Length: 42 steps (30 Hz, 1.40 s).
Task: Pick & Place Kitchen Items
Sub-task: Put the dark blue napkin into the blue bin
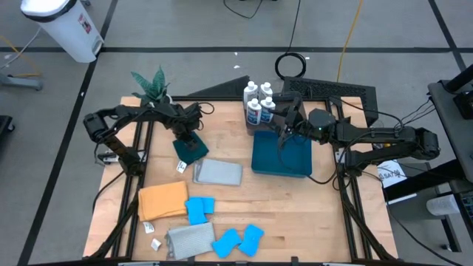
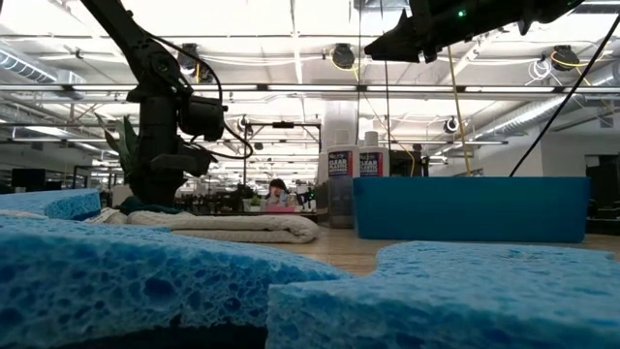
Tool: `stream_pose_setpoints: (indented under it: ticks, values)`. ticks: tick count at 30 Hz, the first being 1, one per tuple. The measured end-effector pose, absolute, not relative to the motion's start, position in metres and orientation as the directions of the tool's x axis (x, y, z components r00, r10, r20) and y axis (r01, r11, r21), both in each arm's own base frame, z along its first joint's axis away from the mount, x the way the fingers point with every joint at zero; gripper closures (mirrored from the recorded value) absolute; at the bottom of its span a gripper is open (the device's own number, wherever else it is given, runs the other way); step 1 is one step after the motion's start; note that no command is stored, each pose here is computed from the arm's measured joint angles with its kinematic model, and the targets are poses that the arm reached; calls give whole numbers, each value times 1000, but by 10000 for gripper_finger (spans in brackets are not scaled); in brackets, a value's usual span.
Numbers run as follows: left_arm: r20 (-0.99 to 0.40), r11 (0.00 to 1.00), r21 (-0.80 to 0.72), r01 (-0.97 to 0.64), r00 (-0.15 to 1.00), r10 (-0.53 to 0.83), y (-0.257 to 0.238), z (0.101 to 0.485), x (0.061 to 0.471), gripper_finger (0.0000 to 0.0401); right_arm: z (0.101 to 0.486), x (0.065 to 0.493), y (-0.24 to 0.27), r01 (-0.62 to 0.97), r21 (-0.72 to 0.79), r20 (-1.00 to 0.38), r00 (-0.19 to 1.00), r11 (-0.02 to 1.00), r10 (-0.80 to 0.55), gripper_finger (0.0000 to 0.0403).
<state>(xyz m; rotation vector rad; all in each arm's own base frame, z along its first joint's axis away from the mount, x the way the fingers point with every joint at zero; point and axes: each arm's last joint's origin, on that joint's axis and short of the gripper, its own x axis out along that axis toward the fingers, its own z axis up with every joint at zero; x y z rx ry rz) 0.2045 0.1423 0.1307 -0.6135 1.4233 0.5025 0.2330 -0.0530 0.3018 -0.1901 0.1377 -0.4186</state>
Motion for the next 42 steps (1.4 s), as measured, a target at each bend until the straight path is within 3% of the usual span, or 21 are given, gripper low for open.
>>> stream_pose_setpoints:
  ticks: [9, 13, 19, 29, 36, 42]
  values:
    - [-976, 821, -182, -541, 197, -87, 144, 130, 210, 330, 302, 233, -53, 390, -211, -93, 905, 896, -416, 216]
    - [-980, 860, -145, -489, 193, -56, 145, 132, 211, 386, 302, 233, -53, 390, -211, -94, 905, 896, -416, 216]
    - [-986, 906, 94, -413, 86, 141, 132, 156, 217, 385, 302, 233, -53, 391, -210, -90, 905, 896, -416, 216]
    - [-884, 911, 189, -366, 341, 321, 93, 227, 237, 388, 298, 238, -54, 391, -191, -102, 904, 900, -415, 216]
    - [-791, 889, 241, -389, 452, 413, 68, 251, 236, 388, 298, 238, -54, 398, -123, -104, 906, 909, -410, 216]
    - [-689, 893, 242, -379, 581, 433, 47, 262, 250, 388, 286, 254, -53, 281, -75, -116, 950, 957, -288, 198]
